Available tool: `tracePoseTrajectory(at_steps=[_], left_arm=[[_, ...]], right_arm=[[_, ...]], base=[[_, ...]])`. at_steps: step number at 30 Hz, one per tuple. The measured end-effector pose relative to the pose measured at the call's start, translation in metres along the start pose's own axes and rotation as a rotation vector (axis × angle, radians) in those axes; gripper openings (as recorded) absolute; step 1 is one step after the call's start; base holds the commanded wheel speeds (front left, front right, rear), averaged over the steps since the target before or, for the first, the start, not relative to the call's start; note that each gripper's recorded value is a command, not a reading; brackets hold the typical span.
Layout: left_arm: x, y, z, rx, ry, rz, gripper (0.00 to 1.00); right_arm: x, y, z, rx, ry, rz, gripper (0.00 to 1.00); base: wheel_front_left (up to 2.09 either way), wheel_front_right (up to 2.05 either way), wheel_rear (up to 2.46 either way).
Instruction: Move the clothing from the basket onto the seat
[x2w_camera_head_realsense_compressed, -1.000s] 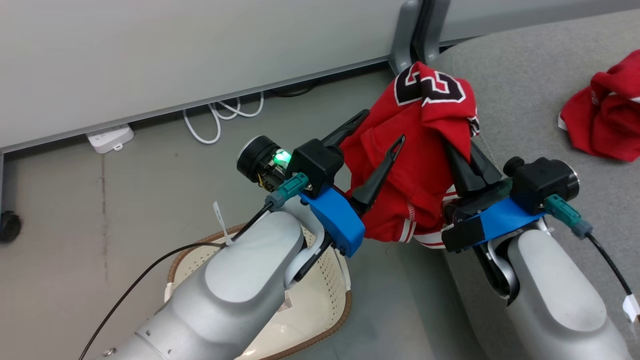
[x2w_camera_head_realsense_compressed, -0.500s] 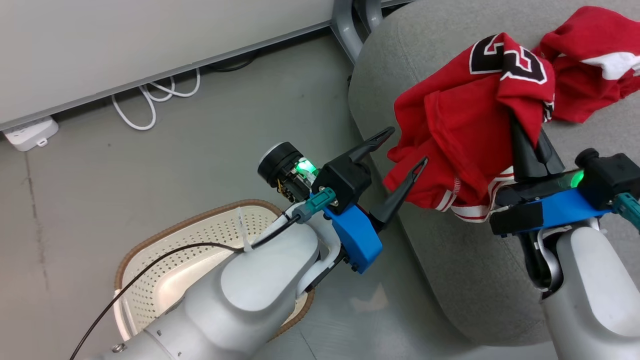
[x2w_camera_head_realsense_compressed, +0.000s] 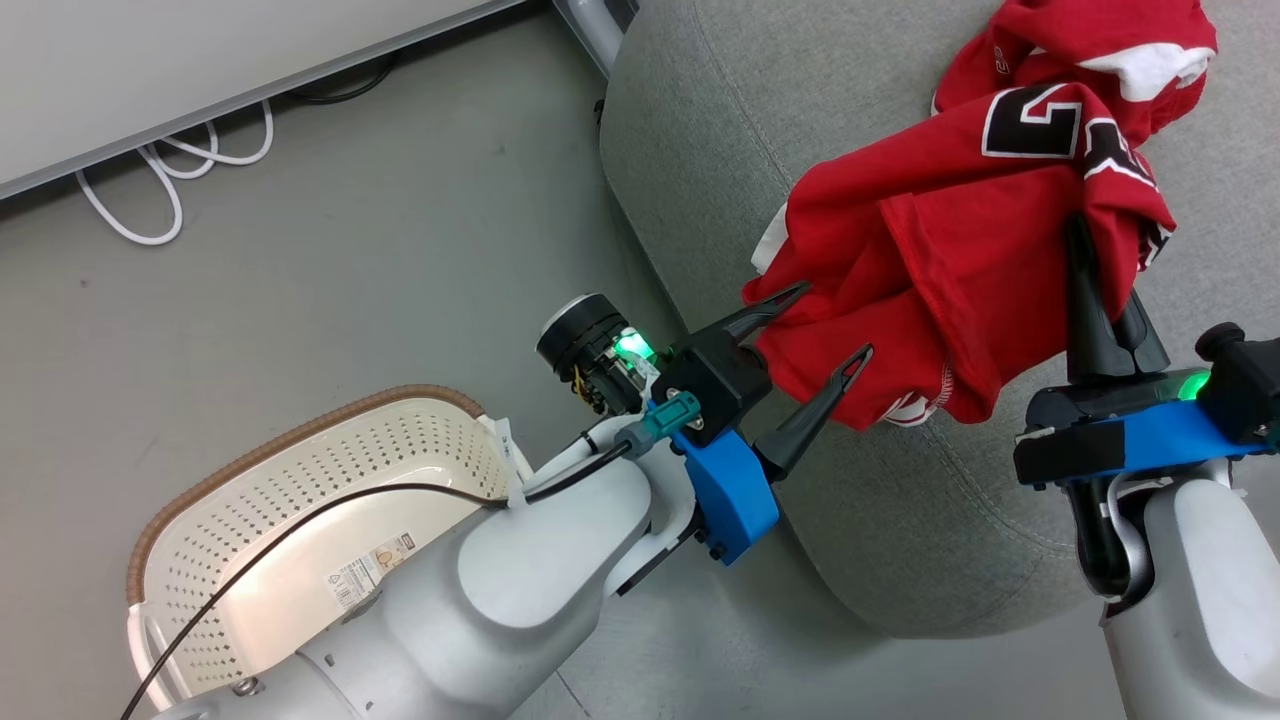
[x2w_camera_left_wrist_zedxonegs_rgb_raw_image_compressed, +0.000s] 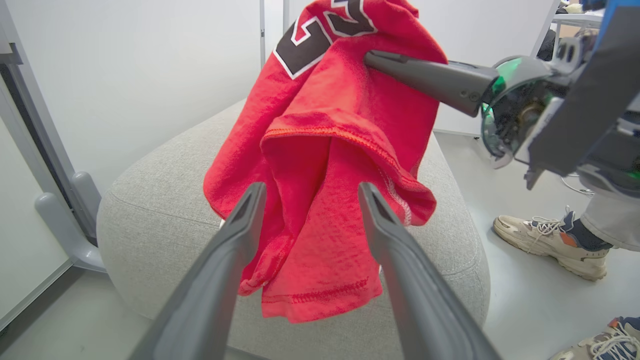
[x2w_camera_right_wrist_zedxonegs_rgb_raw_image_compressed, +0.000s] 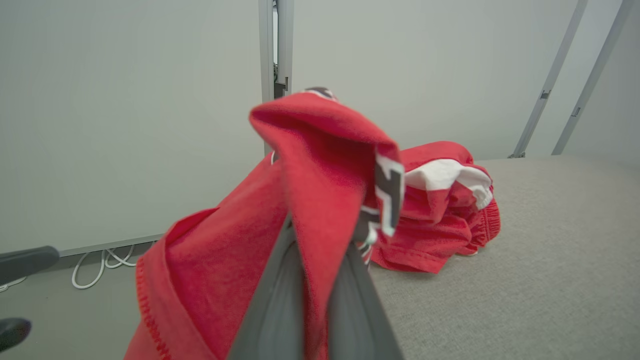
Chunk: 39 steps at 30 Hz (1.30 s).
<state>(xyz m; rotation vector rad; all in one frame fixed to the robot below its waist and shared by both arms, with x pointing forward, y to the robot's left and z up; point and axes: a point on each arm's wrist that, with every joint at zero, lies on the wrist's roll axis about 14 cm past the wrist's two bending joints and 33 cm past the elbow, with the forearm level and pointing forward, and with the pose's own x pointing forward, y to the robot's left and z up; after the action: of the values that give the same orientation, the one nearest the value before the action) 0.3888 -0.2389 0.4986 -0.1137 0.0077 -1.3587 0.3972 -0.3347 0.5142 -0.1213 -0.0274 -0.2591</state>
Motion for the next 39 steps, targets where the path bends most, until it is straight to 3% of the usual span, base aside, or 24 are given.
tracePoseTrajectory(at_steps=[12,16,20,29,39], left_arm=[[0.002,0.002,-0.002,-0.002,0.001,0.000,1.00],[0.003,0.009,-0.005,-0.004,-0.001,0.013,1.00],[0.004,0.019,-0.012,-0.007,-0.001,0.021,1.00],[0.004,0.063,-0.039,-0.002,0.013,0.063,1.00],[0.007,0.105,-0.085,-0.016,0.035,0.079,1.00]], right_arm=[[0.003,-0.001,0.003,-0.015,-0.007,-0.001,0.00],[0.023,0.003,0.026,-0.066,-0.074,0.039,0.00],[0.055,0.003,0.074,-0.142,-0.206,0.067,0.00],[0.111,-0.043,0.159,-0.290,-0.423,-0.033,0.00],[0.142,-0.115,0.164,-0.404,-0.411,-0.226,0.00]], base=[[0.00,0.00,0.00],[0.00,0.00,0.00],[0.00,0.00,0.00],[0.00,0.00,0.00],[0.00,0.00,0.00]])
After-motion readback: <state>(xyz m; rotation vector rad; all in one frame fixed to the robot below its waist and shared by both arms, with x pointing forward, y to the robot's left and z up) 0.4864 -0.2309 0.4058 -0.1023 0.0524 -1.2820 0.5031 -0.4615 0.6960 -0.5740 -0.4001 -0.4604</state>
